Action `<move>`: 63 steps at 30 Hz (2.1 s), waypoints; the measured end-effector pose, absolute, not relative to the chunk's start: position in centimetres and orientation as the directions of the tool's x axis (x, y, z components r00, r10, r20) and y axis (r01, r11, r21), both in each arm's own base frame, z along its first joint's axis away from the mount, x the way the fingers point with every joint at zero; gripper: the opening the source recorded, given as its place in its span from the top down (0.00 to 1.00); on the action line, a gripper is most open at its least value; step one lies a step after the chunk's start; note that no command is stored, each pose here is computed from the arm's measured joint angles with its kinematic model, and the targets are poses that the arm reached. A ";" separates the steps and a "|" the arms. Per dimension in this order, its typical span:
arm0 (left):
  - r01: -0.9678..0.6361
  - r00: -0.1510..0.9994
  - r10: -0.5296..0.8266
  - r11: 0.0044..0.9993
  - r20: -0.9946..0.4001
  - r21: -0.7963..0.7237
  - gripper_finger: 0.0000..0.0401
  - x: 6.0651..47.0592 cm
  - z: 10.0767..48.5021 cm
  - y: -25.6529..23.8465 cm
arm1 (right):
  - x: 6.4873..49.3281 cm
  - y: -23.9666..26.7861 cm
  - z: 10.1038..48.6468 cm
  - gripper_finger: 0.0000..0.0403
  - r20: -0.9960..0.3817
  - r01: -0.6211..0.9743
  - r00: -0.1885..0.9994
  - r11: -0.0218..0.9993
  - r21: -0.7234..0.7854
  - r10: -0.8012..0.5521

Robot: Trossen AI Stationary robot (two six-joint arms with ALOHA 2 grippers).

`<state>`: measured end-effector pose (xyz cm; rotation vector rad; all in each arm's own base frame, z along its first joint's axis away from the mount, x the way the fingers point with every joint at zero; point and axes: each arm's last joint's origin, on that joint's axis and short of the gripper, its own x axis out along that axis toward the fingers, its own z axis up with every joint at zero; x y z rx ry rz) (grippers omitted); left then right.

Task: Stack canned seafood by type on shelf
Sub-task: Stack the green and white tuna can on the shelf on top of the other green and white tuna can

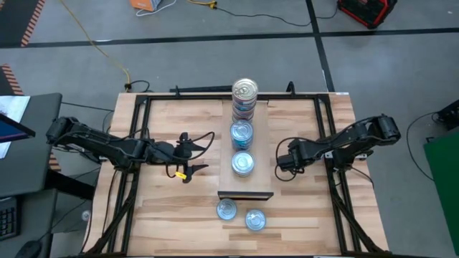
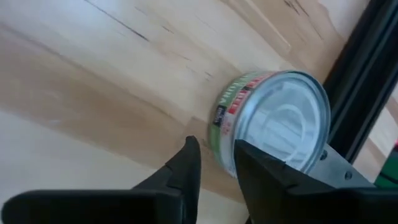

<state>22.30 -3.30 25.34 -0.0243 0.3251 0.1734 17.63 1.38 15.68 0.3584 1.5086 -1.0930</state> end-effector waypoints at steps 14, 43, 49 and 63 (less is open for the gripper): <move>-0.168 0.933 0.158 0.986 -0.324 -0.004 0.25 22.3 25.3 -3.3 | 18.1 2.0 14.9 0.70 -0.935 0.724 -0.188 0.601 -0.338 -0.300; -0.169 0.930 0.157 0.986 -0.332 -0.009 0.25 22.3 25.2 -3.3 | 18.7 10.9 14.6 0.96 -0.943 0.357 0.079 0.892 -0.276 -0.324; -0.169 0.930 0.157 0.986 -0.333 -0.007 0.25 22.3 25.2 -3.3 | 19.0 12.0 14.7 0.95 -0.938 0.323 0.131 0.908 -0.265 -0.321; -0.169 0.930 0.156 0.986 -0.333 -0.009 0.25 22.3 25.2 -3.3 | 19.0 13.8 14.1 0.95 -0.955 0.315 0.166 0.931 -0.186 -0.247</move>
